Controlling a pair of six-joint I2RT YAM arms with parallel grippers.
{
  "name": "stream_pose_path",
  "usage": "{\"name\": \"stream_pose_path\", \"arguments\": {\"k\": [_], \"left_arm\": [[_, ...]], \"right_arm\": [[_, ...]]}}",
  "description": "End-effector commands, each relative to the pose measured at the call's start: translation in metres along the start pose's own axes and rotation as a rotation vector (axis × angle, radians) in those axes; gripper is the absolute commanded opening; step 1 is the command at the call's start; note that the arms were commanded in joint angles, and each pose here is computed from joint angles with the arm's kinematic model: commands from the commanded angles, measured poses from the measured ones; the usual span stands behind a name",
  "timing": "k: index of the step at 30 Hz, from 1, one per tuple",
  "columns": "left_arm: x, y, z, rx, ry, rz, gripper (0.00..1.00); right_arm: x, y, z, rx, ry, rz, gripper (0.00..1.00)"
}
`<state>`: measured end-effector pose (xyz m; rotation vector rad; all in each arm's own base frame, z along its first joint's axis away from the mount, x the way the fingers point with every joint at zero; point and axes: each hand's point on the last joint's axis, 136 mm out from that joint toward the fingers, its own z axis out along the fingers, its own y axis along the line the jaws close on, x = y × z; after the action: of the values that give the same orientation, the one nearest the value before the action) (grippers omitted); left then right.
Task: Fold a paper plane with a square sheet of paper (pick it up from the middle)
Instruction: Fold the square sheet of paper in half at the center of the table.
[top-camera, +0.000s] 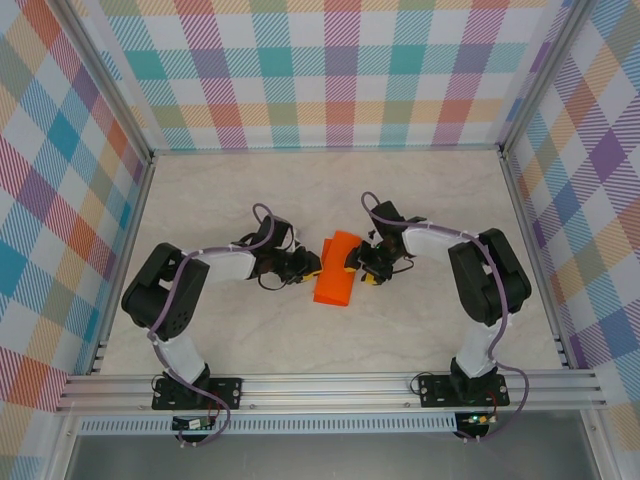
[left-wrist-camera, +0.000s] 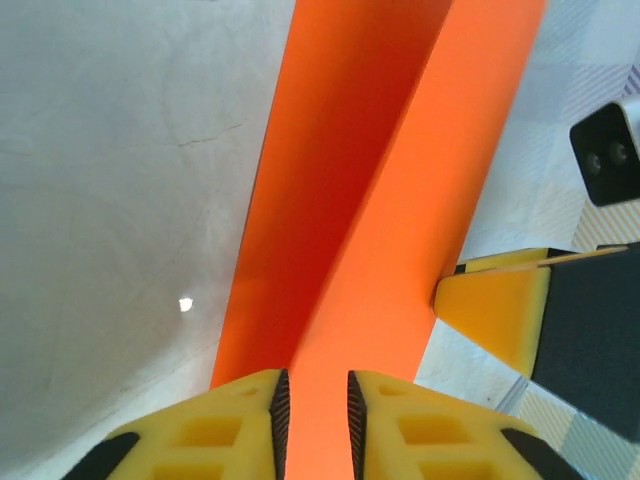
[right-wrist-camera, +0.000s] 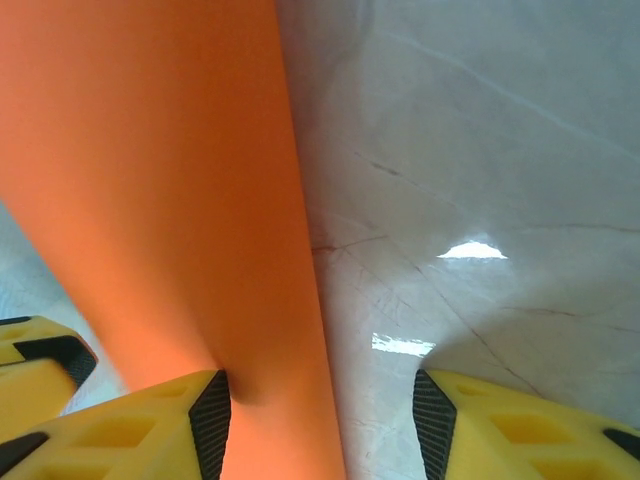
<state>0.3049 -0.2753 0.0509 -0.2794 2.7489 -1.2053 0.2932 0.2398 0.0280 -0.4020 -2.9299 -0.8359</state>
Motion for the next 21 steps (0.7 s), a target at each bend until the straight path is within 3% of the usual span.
{"name": "stream_pose_path", "arguments": {"k": [1,9,13,21], "left_arm": [[0.002,0.000,-0.023,-0.074,-0.082,0.029,0.36],[-0.011,0.008,-0.066,-0.209,-0.252,0.030,0.45],[-0.011,0.009,-0.070,-0.215,-0.260,0.028,0.46],[-0.008,0.001,-0.056,-0.161,-0.204,0.030,0.51]], "right_arm": [[0.000,0.003,-0.001,0.024,0.013,-0.035,0.56],[0.001,0.003,0.002,0.175,0.024,-0.112,0.59],[0.003,0.000,0.002,0.266,0.032,-0.165,0.60],[0.007,0.000,-0.007,0.293,0.025,-0.212,0.62]]}}
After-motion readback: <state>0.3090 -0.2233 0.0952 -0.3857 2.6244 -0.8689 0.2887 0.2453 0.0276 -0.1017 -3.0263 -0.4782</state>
